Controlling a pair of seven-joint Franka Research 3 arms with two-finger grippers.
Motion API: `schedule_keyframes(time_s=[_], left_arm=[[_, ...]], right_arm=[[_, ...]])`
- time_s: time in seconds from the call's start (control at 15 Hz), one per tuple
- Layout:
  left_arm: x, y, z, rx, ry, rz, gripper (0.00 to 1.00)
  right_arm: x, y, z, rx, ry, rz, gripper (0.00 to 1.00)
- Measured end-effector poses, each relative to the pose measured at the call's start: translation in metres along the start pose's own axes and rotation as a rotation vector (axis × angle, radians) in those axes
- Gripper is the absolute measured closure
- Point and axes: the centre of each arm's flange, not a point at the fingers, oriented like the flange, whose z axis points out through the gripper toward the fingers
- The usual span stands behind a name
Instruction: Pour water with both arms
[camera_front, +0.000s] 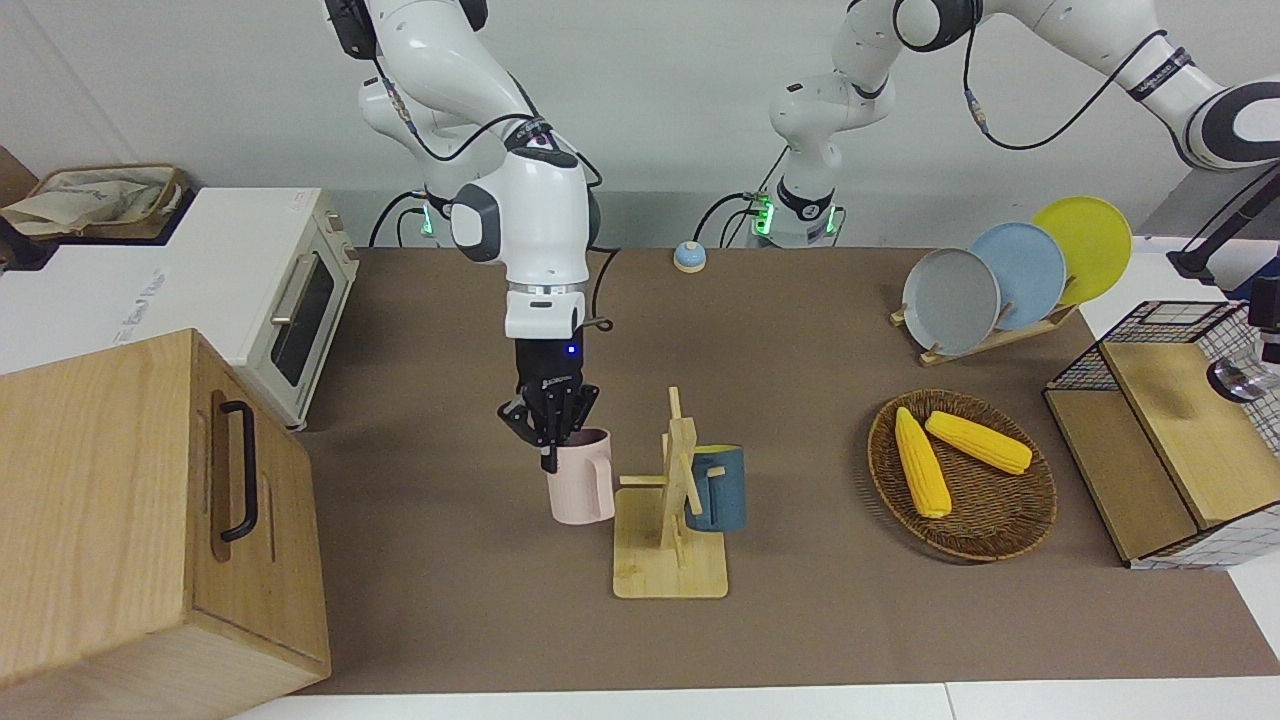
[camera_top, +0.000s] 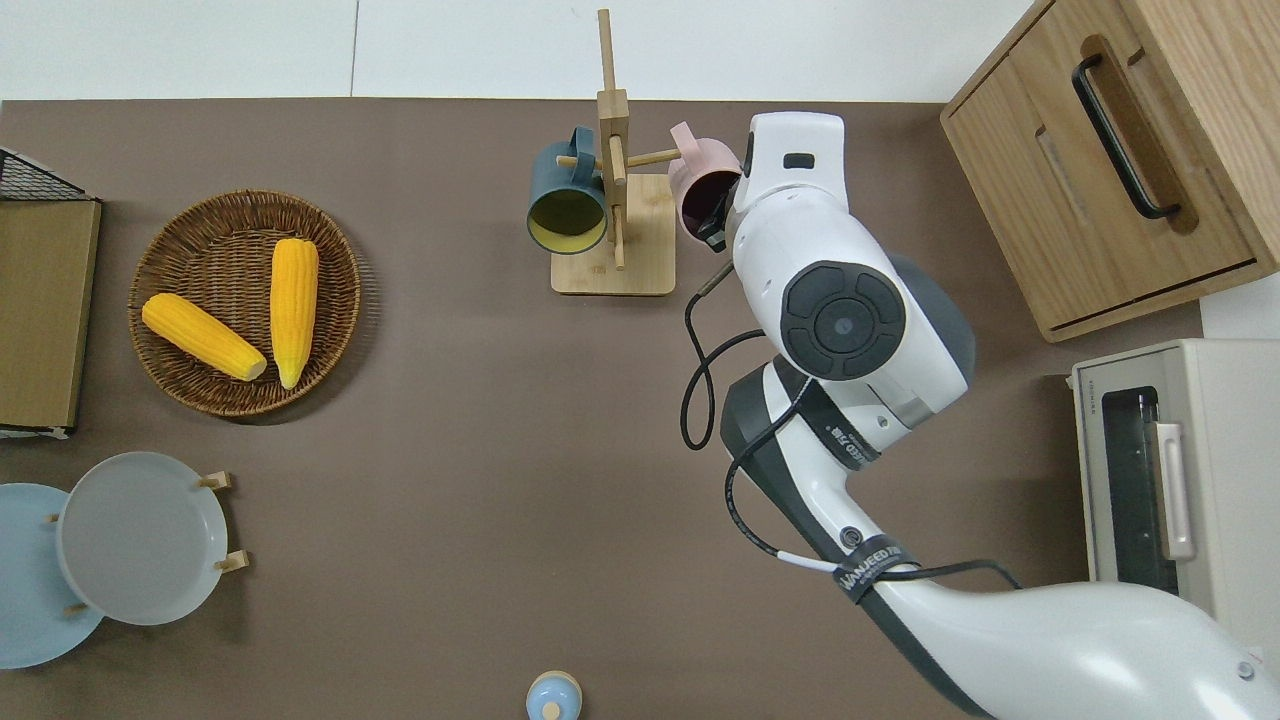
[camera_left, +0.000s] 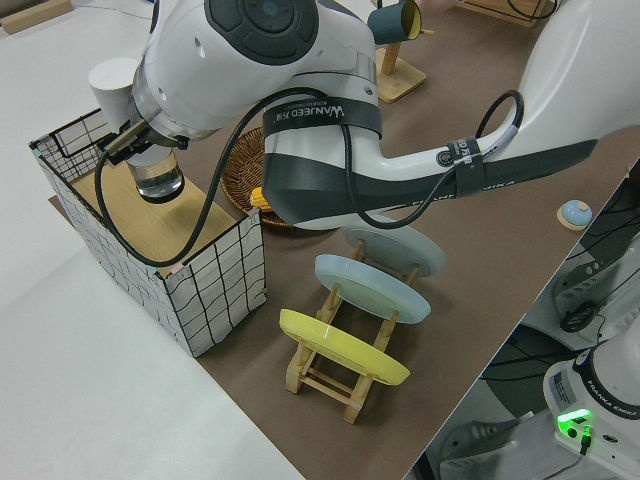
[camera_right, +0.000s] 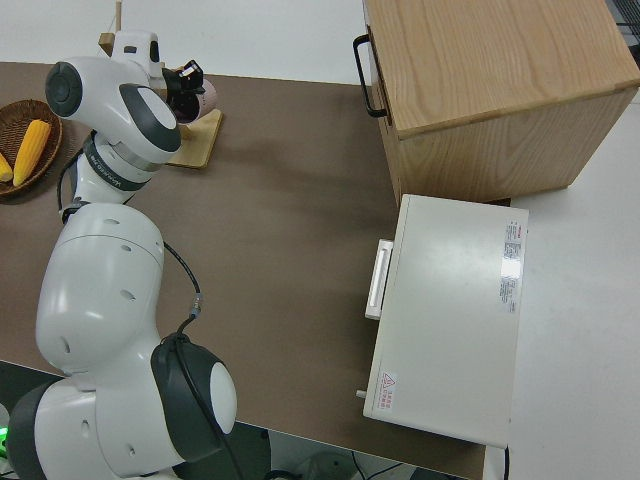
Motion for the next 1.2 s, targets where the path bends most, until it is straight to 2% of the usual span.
schedule_keyframes(time_s=[0.4, 0.93, 1.07, 1.13, 1.2], left_arm=[[0.01, 0.011, -0.036, 0.003, -0.035, -0.01, 0.37], [0.024, 0.034, -0.084, 0.022, -0.055, -0.022, 0.37], [0.031, 0.051, -0.102, 0.036, -0.07, -0.025, 0.37], [0.034, 0.059, -0.107, 0.041, -0.076, -0.024, 0.37], [0.038, 0.069, -0.112, 0.048, -0.083, -0.021, 0.37]], right_arm=[[-0.015, 0.021, -0.026, -0.026, -0.056, -0.032, 0.95], [-0.061, 0.05, -0.024, -0.039, -0.126, -0.061, 0.95], [-0.075, 0.052, -0.027, -0.04, -0.147, -0.058, 0.95], [-0.08, 0.053, -0.029, -0.04, -0.159, -0.057, 0.95], [-0.086, 0.054, -0.033, -0.029, -0.188, -0.038, 0.95]])
